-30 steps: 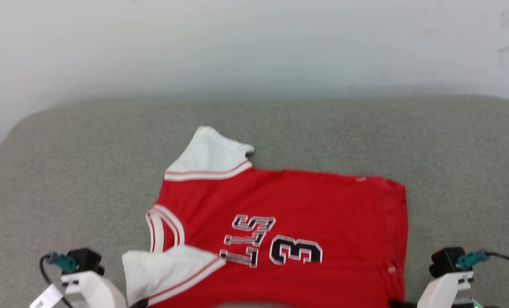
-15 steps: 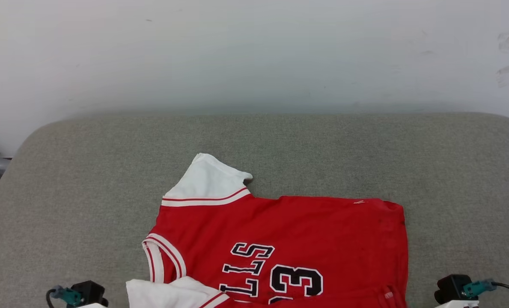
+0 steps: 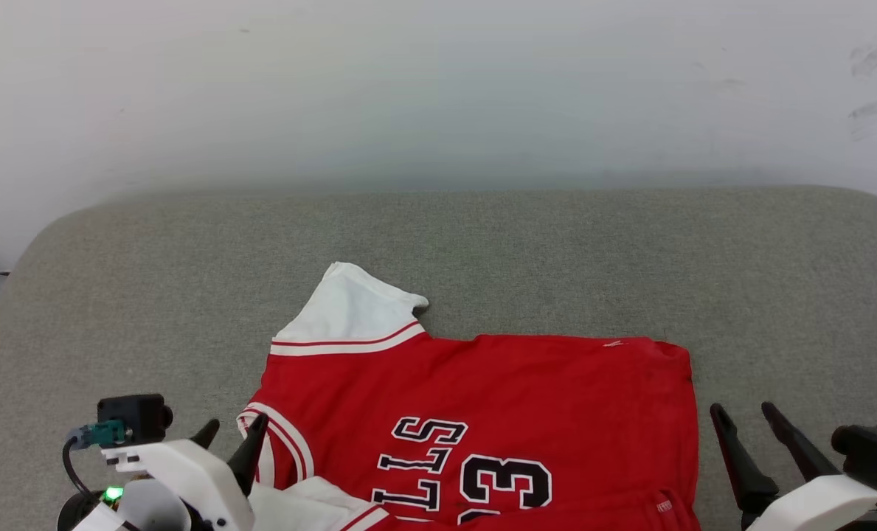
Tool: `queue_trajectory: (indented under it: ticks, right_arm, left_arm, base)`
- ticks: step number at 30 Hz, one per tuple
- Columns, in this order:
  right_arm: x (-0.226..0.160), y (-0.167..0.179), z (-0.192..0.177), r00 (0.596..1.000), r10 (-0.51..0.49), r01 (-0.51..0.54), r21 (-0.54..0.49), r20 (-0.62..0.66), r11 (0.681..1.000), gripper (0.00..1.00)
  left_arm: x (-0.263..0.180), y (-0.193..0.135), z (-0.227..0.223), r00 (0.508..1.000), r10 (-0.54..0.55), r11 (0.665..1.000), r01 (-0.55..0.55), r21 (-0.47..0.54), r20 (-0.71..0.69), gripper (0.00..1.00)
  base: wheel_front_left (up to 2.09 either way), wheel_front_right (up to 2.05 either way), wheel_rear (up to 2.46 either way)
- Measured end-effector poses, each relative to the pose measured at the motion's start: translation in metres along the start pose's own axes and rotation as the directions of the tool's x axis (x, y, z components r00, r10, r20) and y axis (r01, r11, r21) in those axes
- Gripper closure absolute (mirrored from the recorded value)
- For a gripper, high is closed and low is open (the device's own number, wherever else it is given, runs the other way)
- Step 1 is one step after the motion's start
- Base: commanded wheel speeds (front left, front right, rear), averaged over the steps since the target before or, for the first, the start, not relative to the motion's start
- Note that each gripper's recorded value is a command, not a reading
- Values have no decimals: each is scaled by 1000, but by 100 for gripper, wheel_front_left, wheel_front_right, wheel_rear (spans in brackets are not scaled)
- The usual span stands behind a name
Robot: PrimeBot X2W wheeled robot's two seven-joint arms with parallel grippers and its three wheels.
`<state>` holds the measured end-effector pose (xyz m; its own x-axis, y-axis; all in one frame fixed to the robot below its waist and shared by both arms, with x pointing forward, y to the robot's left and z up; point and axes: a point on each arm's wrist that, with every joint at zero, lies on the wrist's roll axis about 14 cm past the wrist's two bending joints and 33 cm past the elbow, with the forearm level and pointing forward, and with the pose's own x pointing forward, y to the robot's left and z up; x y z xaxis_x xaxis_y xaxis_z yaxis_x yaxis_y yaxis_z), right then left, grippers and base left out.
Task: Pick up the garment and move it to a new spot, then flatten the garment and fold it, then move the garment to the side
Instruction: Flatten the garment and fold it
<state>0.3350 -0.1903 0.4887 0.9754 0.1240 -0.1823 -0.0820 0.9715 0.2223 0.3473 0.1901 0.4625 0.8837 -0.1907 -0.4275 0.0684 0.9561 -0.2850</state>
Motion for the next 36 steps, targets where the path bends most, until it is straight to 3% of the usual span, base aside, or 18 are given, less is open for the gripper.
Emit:
queue_trajectory:
  ticks: [10,16,22,27,31,36]
  right_arm:
    - [24,-16,57,979,-61,79,-85,193,993,0]
    - [53,-14,76,970,-39,74,-136,239,988,0]
    - [75,-17,66,978,-34,71,-174,207,982,0]
    - [83,-26,54,983,-57,88,-174,172,981,0]
    - [83,-37,40,986,-96,116,-147,139,982,0]
    - [78,-51,24,984,-147,159,-119,104,980,0]
  left_arm:
    - [57,-29,73,962,-48,996,26,84,270,0]
    - [115,-32,95,960,-81,989,43,144,269,0]
    - [176,-32,84,989,-118,979,102,174,86,0]
    - [213,-23,61,985,-98,985,117,129,-144,0]
    - [228,-9,40,941,-53,988,97,116,-334,0]
    - [232,-3,12,836,-24,991,94,99,-549,0]
  base:
    - [0,0,0]
    - [0,0,0]
    - [0,0,0]
    - [0,0,0]
    - [0,0,0]
    - [0,0,0]
